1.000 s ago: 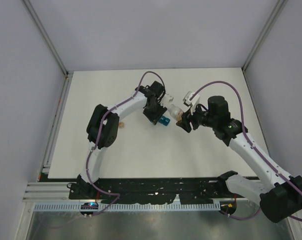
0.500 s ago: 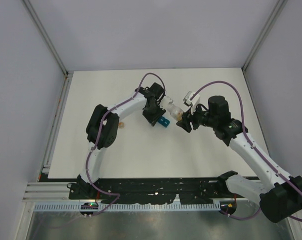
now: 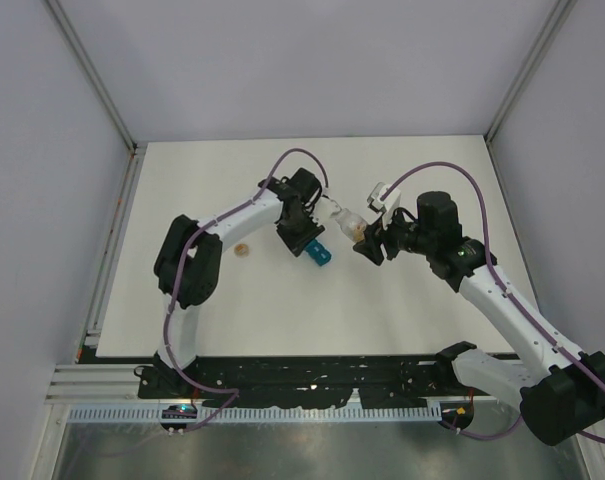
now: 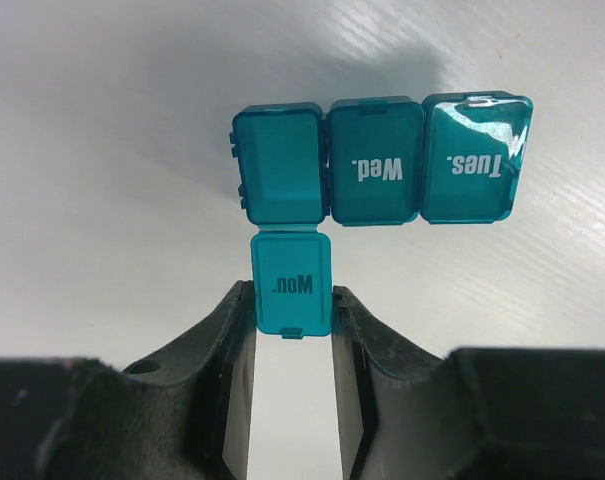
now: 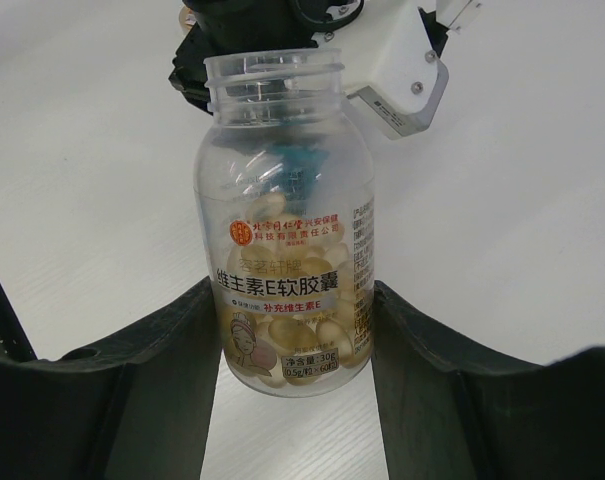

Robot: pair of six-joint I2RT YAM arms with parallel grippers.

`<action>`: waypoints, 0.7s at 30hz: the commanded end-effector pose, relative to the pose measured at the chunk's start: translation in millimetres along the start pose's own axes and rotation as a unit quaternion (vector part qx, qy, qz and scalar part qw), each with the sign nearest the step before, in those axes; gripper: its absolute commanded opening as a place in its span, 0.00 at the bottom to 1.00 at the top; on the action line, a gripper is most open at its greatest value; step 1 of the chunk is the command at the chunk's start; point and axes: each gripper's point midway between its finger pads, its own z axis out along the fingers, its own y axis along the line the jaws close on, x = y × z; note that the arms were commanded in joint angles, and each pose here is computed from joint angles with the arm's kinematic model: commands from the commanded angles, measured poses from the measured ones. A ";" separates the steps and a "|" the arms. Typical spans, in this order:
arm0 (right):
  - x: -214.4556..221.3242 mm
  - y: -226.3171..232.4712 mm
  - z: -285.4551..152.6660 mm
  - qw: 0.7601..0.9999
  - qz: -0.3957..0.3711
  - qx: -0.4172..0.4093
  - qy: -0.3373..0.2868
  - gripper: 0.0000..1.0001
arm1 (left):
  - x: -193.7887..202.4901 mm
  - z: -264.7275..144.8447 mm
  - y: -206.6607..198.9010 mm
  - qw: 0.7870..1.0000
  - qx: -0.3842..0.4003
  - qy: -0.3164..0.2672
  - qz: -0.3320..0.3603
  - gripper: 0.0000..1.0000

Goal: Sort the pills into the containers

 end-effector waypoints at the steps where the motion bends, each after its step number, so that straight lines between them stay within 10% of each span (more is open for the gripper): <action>1: -14.4 -1.5 -2.6 1.000 -0.009 0.002 -0.025 0.06 | 5.3 -18.3 -8.8 0.999 0.008 -0.010 0.040 0.34; 21: -10.4 -7.3 -4.9 1.000 -0.005 0.009 -0.023 0.05 | 18.6 -28.0 -12.2 0.971 -0.009 -0.032 0.236 0.37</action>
